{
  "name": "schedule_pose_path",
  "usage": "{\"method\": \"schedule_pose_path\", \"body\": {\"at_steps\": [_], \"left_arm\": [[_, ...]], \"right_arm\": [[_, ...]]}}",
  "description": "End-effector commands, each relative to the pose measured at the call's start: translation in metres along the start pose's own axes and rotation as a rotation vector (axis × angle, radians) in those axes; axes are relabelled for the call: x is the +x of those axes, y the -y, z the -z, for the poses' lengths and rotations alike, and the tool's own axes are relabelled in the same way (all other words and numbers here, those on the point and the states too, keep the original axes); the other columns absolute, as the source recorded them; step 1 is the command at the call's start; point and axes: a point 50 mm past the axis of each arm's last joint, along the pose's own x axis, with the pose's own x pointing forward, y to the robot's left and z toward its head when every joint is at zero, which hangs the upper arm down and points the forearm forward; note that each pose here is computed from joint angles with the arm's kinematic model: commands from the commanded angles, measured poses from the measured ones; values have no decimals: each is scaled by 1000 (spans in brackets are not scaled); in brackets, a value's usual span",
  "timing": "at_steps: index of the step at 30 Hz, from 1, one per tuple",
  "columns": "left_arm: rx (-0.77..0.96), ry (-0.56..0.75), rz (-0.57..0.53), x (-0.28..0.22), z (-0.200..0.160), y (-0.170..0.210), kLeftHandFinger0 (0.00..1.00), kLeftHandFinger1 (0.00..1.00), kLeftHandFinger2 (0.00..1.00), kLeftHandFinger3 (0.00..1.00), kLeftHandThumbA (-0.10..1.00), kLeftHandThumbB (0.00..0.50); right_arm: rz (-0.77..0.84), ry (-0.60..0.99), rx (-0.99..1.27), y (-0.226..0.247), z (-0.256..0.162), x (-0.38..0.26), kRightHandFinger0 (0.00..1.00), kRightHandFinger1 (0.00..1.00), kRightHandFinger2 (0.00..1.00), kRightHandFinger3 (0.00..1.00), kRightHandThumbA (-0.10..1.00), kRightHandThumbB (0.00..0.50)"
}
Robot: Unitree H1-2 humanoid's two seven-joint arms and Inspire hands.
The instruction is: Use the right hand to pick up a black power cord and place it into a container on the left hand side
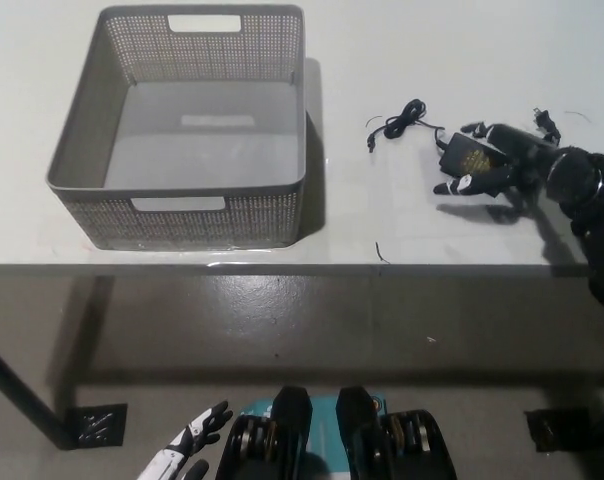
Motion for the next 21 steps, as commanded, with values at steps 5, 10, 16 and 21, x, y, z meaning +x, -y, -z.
{"method": "schedule_pose_path", "body": {"at_steps": [5, 10, 16, 21], "left_arm": [[36, 22, 26, -4, -8, -6, 1000, 1000, 1000, 1000, 1000, 375], [26, 24, 18, -5, -7, -5, 1000, 1000, 1000, 1000, 1000, 377], [38, 31, 9, -3, -6, -9, 1000, 1000, 1000, 1000, 1000, 383], [20, 36, 5, -5, -5, -10, 1000, 1000, 1000, 1000, 1000, 374]], "right_arm": [[14, 27, 0, 5, -17, 8, 1000, 1000, 1000, 1000, 1000, 500], [4, 0, -4, 0, -14, 12, 1000, 1000, 1000, 1000, 1000, 500], [17, 14, -15, 12, -18, 11, 1000, 1000, 1000, 1000, 1000, 500], [14, 16, -12, 4, -18, 14, 1000, 1000, 1000, 1000, 1000, 500]]}}
